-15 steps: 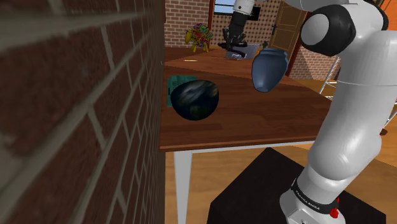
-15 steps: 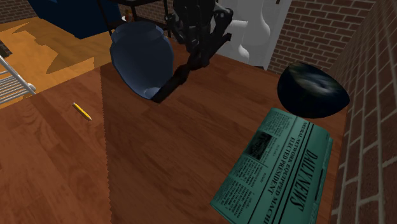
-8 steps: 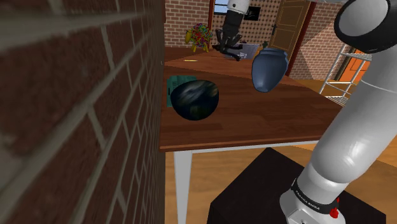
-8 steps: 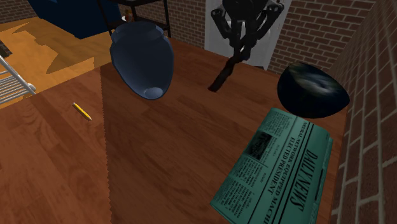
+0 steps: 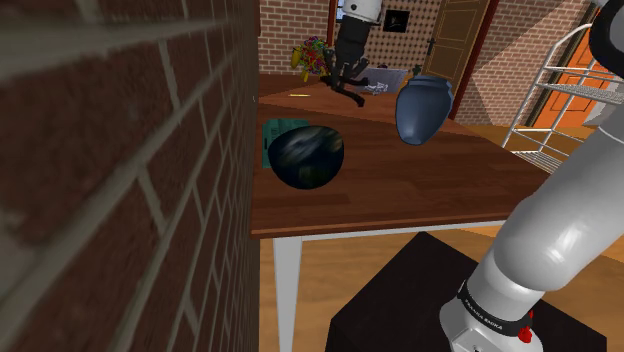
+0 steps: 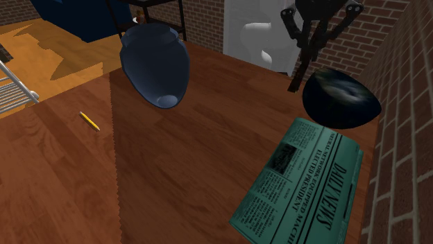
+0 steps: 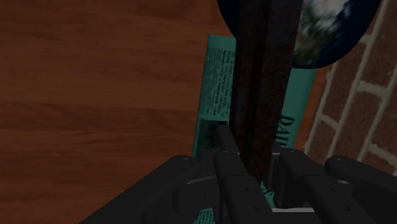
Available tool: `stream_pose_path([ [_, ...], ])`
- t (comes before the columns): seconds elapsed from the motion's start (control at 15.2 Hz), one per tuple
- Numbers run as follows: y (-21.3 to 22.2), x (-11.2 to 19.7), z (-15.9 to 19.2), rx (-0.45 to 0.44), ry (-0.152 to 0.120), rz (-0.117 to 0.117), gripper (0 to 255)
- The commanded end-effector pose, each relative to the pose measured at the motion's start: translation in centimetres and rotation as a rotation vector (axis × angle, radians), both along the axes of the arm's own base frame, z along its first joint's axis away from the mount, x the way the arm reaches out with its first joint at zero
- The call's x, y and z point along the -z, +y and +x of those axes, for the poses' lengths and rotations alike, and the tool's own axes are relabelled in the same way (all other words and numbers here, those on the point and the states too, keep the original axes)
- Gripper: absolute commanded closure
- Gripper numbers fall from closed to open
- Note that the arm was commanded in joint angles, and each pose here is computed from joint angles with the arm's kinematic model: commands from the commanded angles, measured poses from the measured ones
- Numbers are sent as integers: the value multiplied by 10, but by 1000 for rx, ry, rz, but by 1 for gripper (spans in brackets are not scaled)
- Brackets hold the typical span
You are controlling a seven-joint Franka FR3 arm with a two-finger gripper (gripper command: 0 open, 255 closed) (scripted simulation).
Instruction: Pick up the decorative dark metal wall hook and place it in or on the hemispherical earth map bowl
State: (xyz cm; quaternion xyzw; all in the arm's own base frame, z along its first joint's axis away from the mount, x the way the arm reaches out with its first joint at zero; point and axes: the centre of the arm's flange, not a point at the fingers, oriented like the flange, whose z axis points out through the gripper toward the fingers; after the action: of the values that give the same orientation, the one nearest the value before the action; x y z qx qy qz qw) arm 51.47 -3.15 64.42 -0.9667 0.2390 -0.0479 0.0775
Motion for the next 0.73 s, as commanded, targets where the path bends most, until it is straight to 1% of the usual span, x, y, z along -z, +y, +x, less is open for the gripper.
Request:
stream_pose_path([
  [0.0, 24, -1, -9, 1, 0, -1, 255],
  [0.66, 149, 0, -51, 1, 0, -1, 255],
])
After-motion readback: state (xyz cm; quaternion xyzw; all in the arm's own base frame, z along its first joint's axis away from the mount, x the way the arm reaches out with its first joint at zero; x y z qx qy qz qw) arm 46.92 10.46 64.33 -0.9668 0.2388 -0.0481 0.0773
